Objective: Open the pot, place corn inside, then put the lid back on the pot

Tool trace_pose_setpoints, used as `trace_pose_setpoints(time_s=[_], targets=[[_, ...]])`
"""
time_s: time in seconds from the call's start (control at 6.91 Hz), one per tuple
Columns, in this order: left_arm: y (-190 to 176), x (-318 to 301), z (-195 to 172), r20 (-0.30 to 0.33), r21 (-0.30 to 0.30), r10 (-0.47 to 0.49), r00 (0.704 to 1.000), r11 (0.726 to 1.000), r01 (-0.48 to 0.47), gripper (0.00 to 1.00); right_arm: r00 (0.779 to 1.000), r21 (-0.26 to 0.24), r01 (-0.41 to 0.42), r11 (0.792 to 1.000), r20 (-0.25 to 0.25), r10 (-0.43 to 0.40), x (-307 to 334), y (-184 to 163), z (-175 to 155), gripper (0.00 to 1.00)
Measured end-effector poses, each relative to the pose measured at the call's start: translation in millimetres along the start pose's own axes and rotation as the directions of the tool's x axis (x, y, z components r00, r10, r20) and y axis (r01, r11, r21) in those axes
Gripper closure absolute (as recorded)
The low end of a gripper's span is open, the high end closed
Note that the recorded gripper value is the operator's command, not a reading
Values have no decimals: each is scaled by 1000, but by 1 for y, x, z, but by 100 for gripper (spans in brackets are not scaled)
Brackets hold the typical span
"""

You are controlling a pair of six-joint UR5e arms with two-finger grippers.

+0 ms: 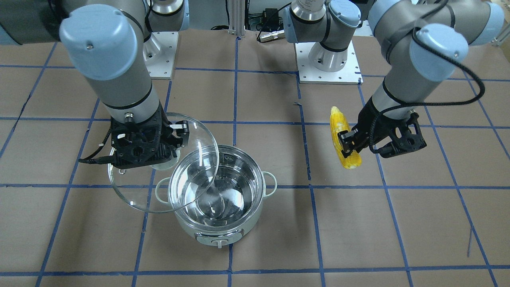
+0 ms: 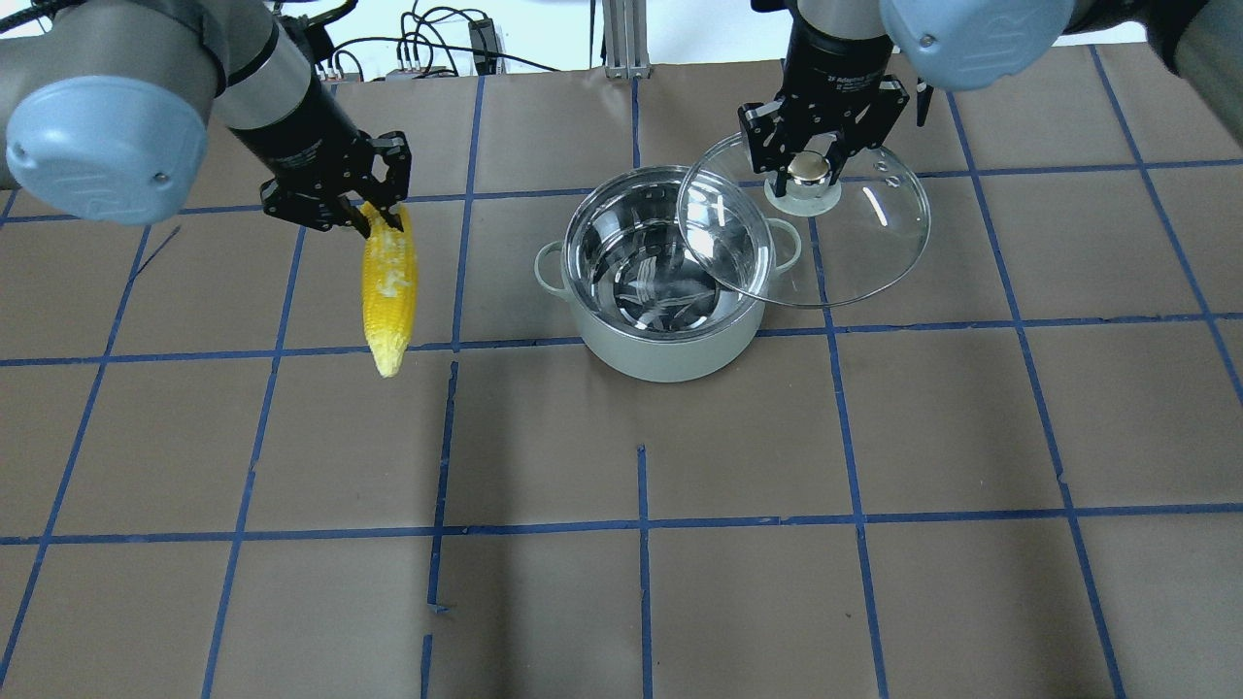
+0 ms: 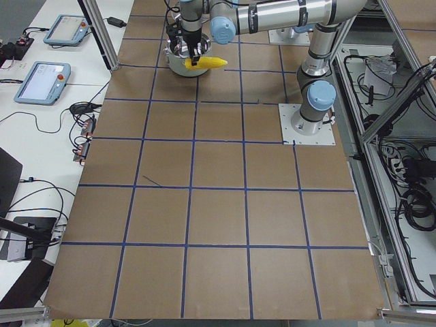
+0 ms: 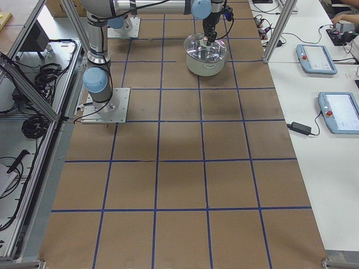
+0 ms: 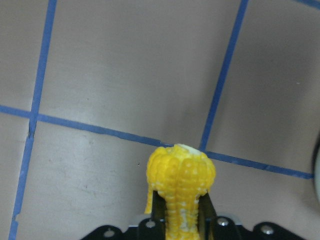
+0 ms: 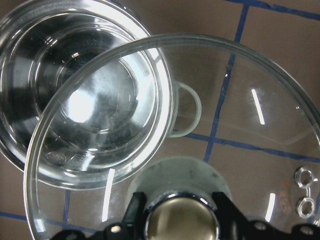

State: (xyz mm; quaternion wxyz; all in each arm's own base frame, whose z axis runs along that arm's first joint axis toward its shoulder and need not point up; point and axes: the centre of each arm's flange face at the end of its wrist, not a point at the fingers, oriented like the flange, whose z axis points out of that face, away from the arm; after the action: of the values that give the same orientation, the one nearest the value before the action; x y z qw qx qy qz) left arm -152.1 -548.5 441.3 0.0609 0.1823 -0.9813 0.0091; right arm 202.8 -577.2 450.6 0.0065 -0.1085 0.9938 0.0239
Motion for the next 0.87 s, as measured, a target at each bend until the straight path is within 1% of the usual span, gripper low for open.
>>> trace_pose_setpoints(time_s=[0.14,0.29,0.43,0.58,0.72,0.87], targets=[[6,38,1,-52,-9,-51,997,999,51,94,1000,-17,10,1000,2,-10,4,9,-7,73],[1,69,9,-105,-22,-98,990,995,96,94,1000,-30,21,999,5,-21,11,16,-13,73],[-6,90,24,-132,-44,-125,983,992,120,94,999,-36,31,999,10,-30,18,19,-15,73],[-10,105,41,-139,-62,-136,981,990,129,94,999,-40,40,998,13,-39,23,23,-15,73],[-14,118,60,-146,-66,-139,979,989,131,94,999,-41,40,998,16,-39,26,25,-15,73],[-17,134,80,-163,-53,-139,977,990,131,90,999,-41,36,999,19,-35,30,25,-15,73]])
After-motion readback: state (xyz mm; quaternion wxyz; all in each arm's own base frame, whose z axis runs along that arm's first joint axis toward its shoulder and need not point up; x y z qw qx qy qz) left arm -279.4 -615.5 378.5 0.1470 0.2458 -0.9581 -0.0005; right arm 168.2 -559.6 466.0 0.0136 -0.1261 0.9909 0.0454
